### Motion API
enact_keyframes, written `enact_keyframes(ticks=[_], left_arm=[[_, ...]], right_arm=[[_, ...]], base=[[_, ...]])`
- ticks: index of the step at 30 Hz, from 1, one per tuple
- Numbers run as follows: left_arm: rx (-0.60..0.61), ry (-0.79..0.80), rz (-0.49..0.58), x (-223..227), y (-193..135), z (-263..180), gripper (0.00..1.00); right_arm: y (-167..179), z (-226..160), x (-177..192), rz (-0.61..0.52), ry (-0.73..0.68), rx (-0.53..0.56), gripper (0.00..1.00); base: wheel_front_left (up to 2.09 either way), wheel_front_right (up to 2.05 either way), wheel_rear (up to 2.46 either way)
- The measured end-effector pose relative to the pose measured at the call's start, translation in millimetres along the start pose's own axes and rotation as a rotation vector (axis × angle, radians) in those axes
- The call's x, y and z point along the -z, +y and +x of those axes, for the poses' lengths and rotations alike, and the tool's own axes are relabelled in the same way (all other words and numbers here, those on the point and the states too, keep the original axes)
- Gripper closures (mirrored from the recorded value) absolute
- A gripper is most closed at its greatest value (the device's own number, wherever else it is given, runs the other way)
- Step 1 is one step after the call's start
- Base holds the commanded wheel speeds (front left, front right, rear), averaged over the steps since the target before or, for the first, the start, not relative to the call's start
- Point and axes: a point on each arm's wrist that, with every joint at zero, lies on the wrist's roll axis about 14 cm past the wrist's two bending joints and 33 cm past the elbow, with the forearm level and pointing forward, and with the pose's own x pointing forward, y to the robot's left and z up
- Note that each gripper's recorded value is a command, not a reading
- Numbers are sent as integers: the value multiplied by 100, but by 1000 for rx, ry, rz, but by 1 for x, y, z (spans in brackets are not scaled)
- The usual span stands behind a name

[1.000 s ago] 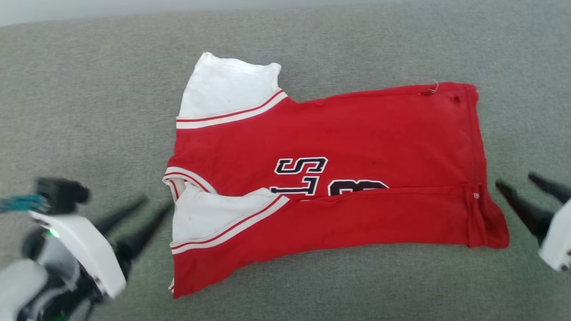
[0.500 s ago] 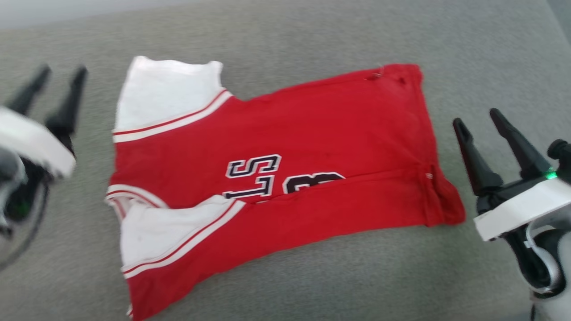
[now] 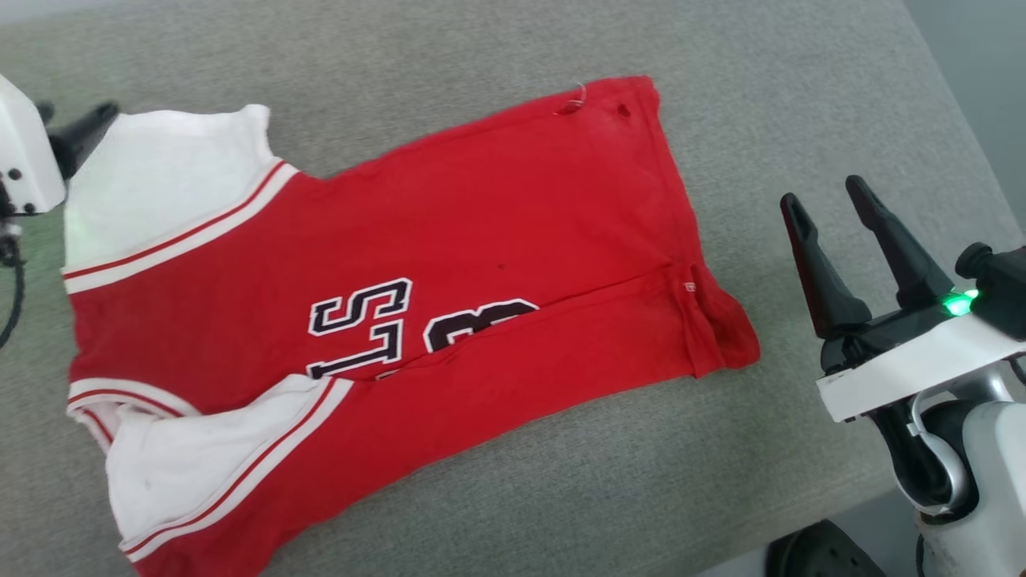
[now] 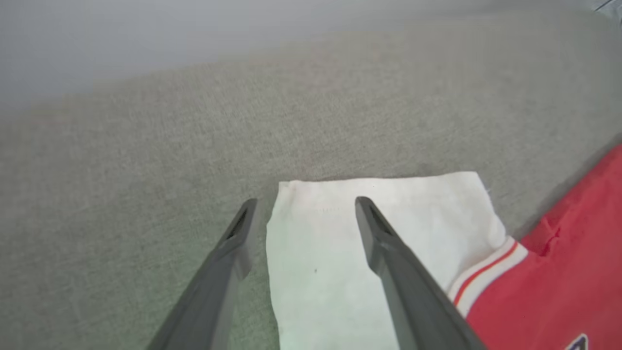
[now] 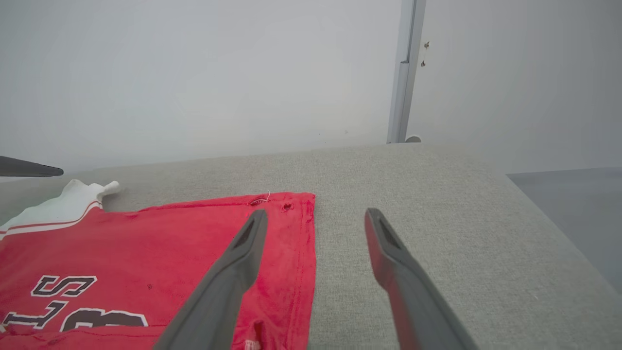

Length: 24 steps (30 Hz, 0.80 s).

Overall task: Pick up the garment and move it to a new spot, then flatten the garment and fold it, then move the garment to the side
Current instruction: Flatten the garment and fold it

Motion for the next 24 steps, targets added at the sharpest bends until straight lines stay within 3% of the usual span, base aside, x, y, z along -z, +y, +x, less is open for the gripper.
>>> enact_keyframes(ticks=[3,13,14,15,16,17,24], left_arm=[[-14,135,12,15,5,5,0],[-17,307,-29,34,14,30,0],[-11,311,-28,35,13,32,51],[-2,316,-39,35,11,33,51],[8,318,-55,35,10,33,68],[16,321,-62,35,8,33,100],[30,301,-69,34,6,33,100]], right_arm=[[-3,-3,5,2,17,12,0],[-6,2,25,2,82,20,0],[-7,2,26,0,88,21,0],[-7,2,28,-2,92,21,0],[-8,3,28,-1,93,21,0],[-8,5,28,1,95,19,0],[-4,33,27,-30,183,-41,0]], base=[[0,0,0],[0,0,0],[0,0,0],[0,0,0],[0,0,0],[0,0,0],[0,0,0]])
